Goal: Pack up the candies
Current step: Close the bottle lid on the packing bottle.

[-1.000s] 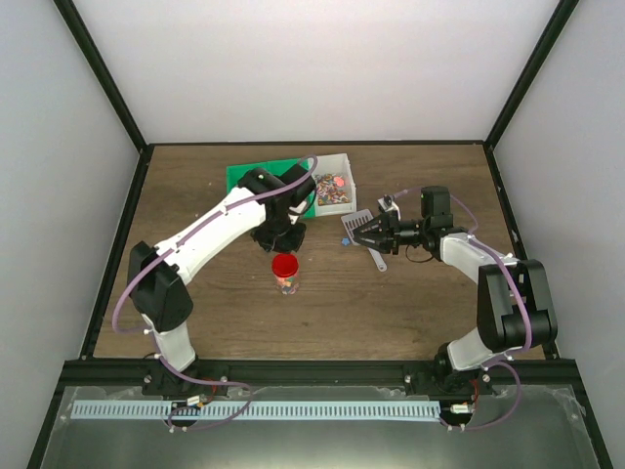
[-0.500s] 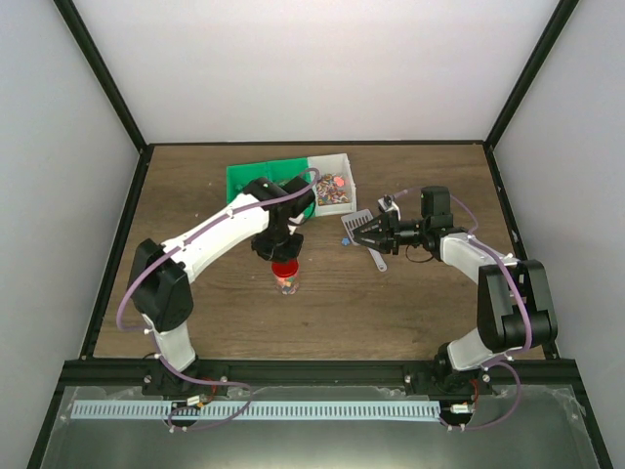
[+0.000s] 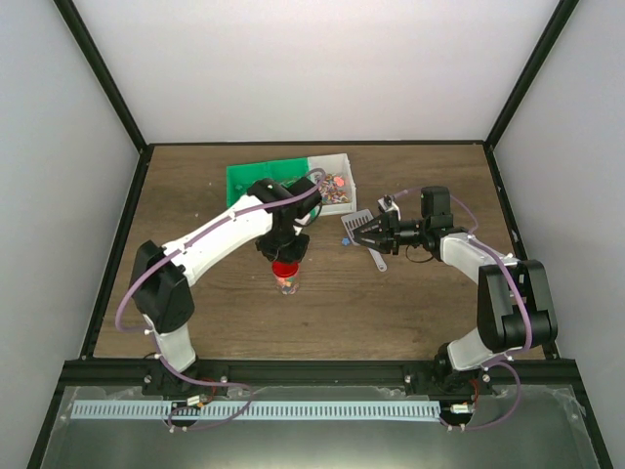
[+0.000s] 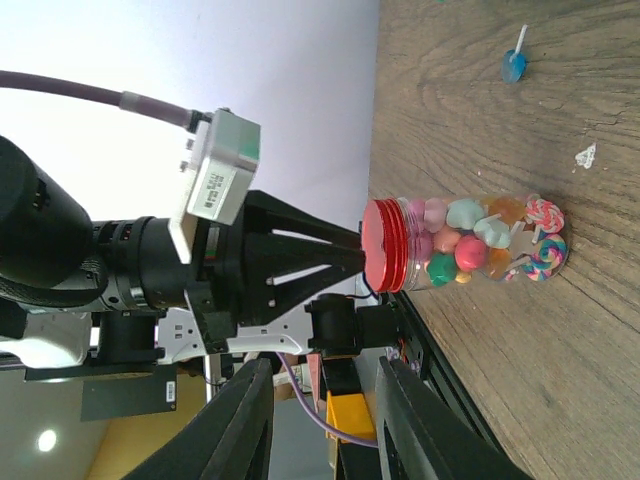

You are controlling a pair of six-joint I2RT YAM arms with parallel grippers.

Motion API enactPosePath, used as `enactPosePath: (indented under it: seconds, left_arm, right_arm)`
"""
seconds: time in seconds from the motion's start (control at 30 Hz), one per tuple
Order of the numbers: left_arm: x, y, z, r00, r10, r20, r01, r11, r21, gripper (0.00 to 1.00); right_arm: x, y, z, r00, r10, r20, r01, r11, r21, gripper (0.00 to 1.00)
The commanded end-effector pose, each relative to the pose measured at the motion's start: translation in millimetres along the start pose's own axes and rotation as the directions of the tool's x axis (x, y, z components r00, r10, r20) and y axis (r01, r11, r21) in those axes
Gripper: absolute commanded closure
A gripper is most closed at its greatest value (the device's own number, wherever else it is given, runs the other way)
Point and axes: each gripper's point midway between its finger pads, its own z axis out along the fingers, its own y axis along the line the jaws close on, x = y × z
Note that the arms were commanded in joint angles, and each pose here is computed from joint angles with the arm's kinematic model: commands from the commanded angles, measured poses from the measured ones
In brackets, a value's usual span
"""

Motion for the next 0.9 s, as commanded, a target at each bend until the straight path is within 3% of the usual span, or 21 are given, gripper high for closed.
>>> enactPosePath:
  seconds: [0.0,0.37,0.63,0.87]
  left_arm:
    - [5.1,-0.9,11.8,1.000,-0.006,-0.025,0.006,1.000,-0.005,0.85]
    - [8.0,2.7,13.0,1.000,-0.004,-0.029,0.004,1.000,-0.020,0.84]
    - [-4.6,-3.3,-14.9,0.998,0.005,0.056,-0.007,1.000,0.018,0.83]
    - [9.0,6.1,6.2,1.000,0.016,-0.003,-0.016,1.000,-0.021,0.81]
  right_arm:
    - [-0.3,7.4,-4.1,0.999,-0.033,0.014,0.033,0.999,0.001,0.70]
    - [-1.9,9.3,-4.1,0.999,-0.032,0.013,0.032,0.999,0.001,0.70]
    - [-2.7,18.3,-5.2,0.998,-0.060,0.017,0.060,0.998,-0.002,0.69]
    - [-1.5,19.1,-6.0,0.998,-0.057,0.030,0.057,0.998,0.008,0.69]
